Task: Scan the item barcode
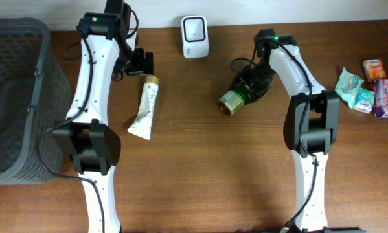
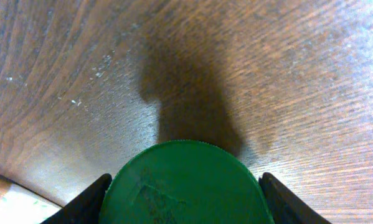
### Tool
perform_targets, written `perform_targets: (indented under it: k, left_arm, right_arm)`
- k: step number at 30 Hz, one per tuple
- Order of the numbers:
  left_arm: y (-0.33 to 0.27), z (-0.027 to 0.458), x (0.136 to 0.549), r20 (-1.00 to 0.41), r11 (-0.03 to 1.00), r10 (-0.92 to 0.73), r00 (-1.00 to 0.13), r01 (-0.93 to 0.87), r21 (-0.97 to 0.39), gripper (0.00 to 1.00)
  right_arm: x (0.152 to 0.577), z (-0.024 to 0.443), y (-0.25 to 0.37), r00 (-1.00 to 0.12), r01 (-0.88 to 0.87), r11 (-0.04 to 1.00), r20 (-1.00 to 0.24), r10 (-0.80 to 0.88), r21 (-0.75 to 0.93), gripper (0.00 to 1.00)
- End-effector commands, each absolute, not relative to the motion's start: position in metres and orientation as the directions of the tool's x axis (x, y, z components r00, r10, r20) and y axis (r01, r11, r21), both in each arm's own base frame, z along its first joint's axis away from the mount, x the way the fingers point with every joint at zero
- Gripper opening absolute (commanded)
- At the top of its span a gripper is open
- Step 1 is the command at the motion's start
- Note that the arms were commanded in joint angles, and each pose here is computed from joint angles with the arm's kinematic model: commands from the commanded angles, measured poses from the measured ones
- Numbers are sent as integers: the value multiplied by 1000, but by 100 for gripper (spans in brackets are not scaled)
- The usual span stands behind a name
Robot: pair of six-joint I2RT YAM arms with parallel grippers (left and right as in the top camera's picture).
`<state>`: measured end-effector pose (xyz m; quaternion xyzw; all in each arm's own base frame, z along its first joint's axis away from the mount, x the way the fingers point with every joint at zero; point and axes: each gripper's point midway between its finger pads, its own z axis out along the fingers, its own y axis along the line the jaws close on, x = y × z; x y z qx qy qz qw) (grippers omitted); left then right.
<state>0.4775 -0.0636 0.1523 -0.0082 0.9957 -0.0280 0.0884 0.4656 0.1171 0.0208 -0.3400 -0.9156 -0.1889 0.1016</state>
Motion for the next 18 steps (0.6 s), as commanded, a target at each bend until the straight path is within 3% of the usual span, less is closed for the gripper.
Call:
perform_targets:
  k: [1,5,7,11,16,17,18]
  left_arm:
    - [-59,159,477,-187,998,-38,-982,-28,-57,99]
    - [-59,159,477,-187,998,-38,-982,-28,-57,99]
    - [-59,159,477,-187,998,-38,-982,-28,-57,99]
    - [-59,159,477,-187,998,-38,-982,-28,-57,99]
    - [-59,159,477,-188,998,-38,-981,-28,-57,99]
    - [-59,159,477,-190,998,-38,-981,-28,-57,99]
    - [-59,159,478,-191,998,-38,-981,-27,-57,99]
  right_arm:
    - [494,52,110,-842,536,773,151,518,340,52]
    - [537,122,71,-864,398,890,-235,445,223,50]
    - [557,141,48,-833,369,928,-422,357,58,50]
    - [574,134,39,-780,415,905,-547,305,-88,50]
    - [588,86,67,-760,389,916,-595,260,-97,51]
    - [587,74,74,-765,378,921,-594,251,-98,56]
    - [584,66,78,-771,372,922,-589,241,-109,68]
